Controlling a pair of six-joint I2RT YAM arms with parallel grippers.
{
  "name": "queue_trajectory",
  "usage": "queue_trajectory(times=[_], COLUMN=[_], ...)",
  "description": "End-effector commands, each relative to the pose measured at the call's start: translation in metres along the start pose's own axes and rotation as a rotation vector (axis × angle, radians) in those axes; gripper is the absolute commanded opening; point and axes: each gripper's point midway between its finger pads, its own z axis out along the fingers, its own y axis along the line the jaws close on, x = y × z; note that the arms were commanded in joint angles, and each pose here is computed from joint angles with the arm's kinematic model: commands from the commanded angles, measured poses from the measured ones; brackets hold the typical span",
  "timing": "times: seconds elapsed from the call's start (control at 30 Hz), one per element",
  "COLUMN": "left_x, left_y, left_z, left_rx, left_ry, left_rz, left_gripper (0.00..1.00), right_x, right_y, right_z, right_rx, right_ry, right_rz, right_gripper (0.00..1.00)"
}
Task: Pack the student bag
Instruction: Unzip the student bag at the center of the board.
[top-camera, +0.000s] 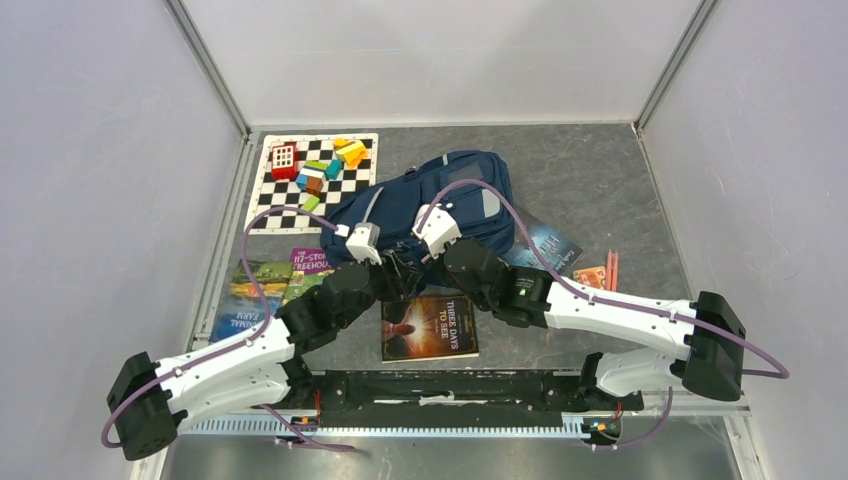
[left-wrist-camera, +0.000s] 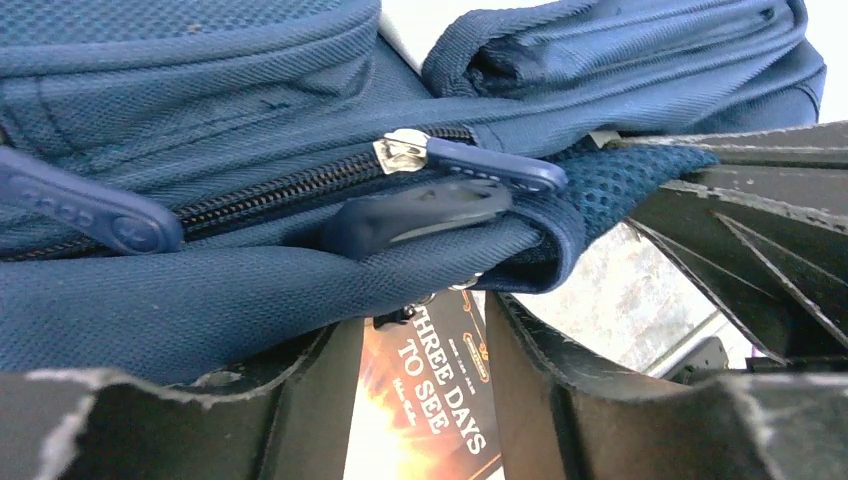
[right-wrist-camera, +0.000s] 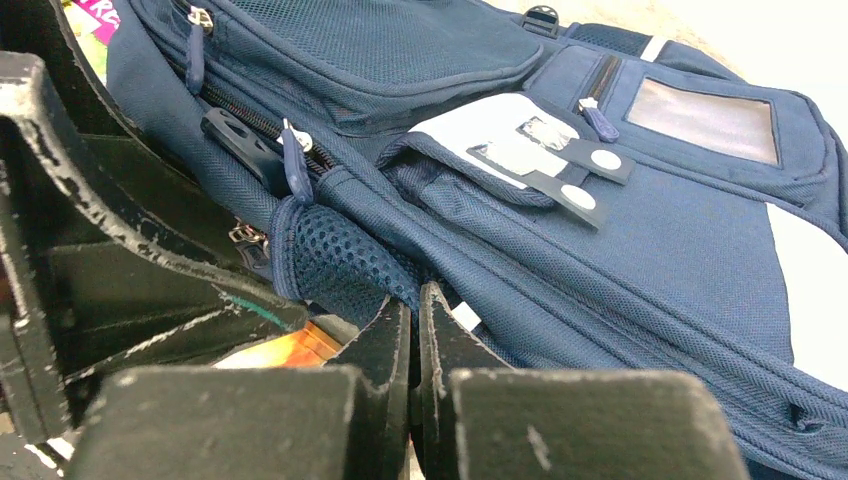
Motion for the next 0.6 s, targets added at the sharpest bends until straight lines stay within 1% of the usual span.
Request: queue_trajectory(times=[0.0, 0.13, 0.27, 0.33, 0.4, 0.57], left_x=[-0.025, -0.023, -0.025, -0.027, -0.029, -0.036], left_y=[0.010, 0.024, 0.024, 0.022, 0.021, 0.016], left_z=[0.005, 0.005, 0.006, 0.008, 0.009, 0.008], left_rx=[-0.075, -0.151, -0.151, -0.146, -0.140, -0.117], left_ry=[-0.148, -0.150, -0.166, -0.170, -0.178, -0.196], left_rz=[-0.099, -0.101, -0.097, -0.083, -0.069, -0.031], left_gripper=[0.51, 0.50, 0.50, 0.48, 0.43, 0.21], right_x=[-0.063, -0.063, -0.061, -0.059, -0.059, -0.056], right_y=[-0.013, -0.013, -0.012, -0.012, -0.011, -0.011], right_z=[-0.010, -0.011, -0.010, -0.009, -0.009, -0.009], right_rx=[0.035, 0.031, 0.027, 0.028, 0.025, 0.025], right_ry=[-0.191, -0.192, -0.189, -0.184, -0.182, -0.179], right_rz=[0.159, 0.158, 0.155, 0.153, 0.155, 0.153], right_gripper=[0.00, 0.00, 0.00, 0.00, 0.00, 0.00])
